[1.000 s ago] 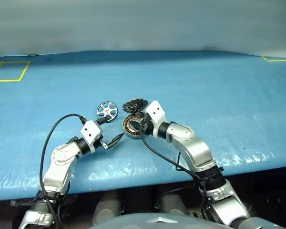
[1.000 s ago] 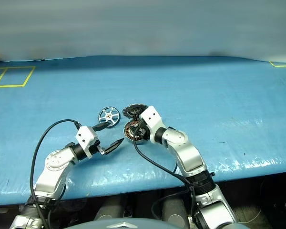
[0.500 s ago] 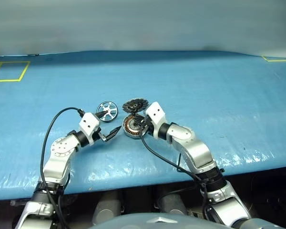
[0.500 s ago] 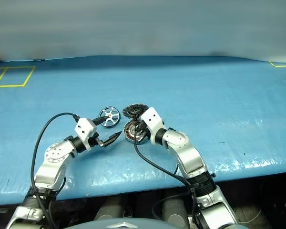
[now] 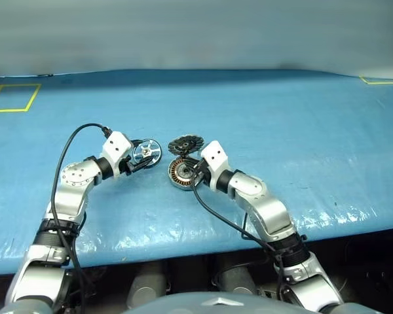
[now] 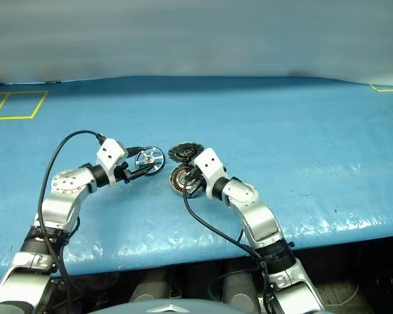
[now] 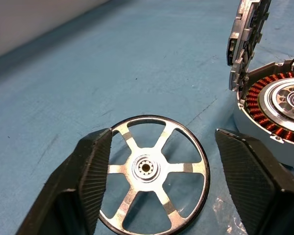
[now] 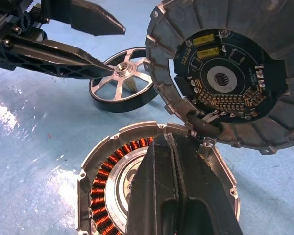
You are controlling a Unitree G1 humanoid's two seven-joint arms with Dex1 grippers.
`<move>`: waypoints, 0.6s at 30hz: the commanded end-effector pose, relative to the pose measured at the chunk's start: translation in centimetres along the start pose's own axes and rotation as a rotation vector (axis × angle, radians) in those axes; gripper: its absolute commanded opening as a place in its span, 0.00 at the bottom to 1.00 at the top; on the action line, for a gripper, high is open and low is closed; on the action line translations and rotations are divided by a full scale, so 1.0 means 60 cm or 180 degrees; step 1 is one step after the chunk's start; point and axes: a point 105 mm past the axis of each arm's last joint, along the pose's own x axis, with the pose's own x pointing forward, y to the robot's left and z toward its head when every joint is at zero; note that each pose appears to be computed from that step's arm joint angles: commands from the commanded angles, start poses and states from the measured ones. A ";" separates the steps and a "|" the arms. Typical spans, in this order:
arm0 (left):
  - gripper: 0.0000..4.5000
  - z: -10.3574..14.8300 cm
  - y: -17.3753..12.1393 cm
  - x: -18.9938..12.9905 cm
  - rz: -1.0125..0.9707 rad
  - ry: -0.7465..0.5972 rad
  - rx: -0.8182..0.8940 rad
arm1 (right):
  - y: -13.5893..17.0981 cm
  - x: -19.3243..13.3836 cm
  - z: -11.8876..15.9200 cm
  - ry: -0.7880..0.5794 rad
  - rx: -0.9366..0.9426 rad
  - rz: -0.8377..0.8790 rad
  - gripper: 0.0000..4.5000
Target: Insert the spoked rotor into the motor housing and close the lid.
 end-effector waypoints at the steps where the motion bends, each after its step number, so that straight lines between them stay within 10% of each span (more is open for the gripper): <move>1: 0.56 0.016 0.017 -0.001 -0.0167 0.0107 0.0331 | 0.001 0.000 0.029 -0.0241 -0.0063 -0.0066 0.00; 18: 0.56 0.057 0.067 0.023 -0.1163 0.0909 0.1365 | 0.032 0.017 0.052 -0.0597 0.0017 -0.0127 0.00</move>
